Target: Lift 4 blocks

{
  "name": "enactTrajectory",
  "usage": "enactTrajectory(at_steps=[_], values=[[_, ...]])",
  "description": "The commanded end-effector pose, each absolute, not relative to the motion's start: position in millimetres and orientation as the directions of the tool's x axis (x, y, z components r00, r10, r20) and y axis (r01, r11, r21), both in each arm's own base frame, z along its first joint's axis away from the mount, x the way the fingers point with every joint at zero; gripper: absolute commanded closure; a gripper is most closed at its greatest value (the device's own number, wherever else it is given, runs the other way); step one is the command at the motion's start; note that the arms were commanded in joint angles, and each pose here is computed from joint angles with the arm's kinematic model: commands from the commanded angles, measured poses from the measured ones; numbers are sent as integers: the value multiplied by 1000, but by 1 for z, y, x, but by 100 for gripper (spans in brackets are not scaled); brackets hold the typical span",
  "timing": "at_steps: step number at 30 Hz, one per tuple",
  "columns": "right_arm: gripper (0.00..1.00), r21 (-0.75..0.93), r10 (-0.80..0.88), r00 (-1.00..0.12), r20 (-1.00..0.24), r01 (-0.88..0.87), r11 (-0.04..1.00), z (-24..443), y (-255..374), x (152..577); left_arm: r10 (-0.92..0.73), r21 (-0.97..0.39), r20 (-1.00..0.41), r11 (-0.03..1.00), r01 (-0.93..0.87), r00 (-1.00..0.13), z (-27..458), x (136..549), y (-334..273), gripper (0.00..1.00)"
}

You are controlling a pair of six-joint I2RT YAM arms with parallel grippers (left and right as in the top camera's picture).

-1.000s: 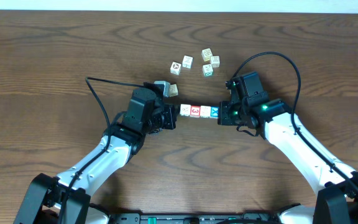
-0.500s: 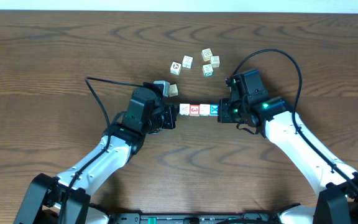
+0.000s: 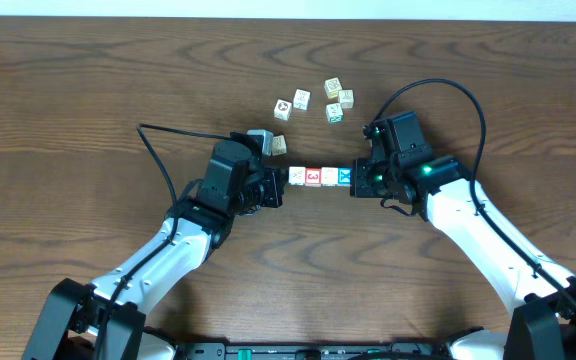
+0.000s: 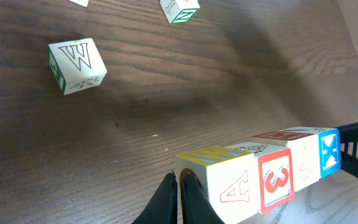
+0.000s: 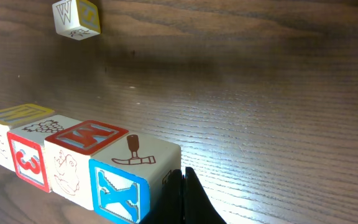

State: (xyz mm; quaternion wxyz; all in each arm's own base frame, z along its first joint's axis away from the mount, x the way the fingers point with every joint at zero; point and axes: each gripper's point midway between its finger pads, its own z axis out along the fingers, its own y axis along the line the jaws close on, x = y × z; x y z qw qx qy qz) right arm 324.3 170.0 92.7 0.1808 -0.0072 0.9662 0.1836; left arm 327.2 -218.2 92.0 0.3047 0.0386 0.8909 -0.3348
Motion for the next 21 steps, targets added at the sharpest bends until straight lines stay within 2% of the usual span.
enactTrajectory(at_steps=[1,21], values=[[99,592,-47,-936,-350,-260,763,139,233,306,-53,-672,-588,587,451,-807,142,307,-268,93],[99,593,-46,-932,-359,-265,760,144,234,308,-54,-672,-592,585,455,-804,145,308,-269,93]])
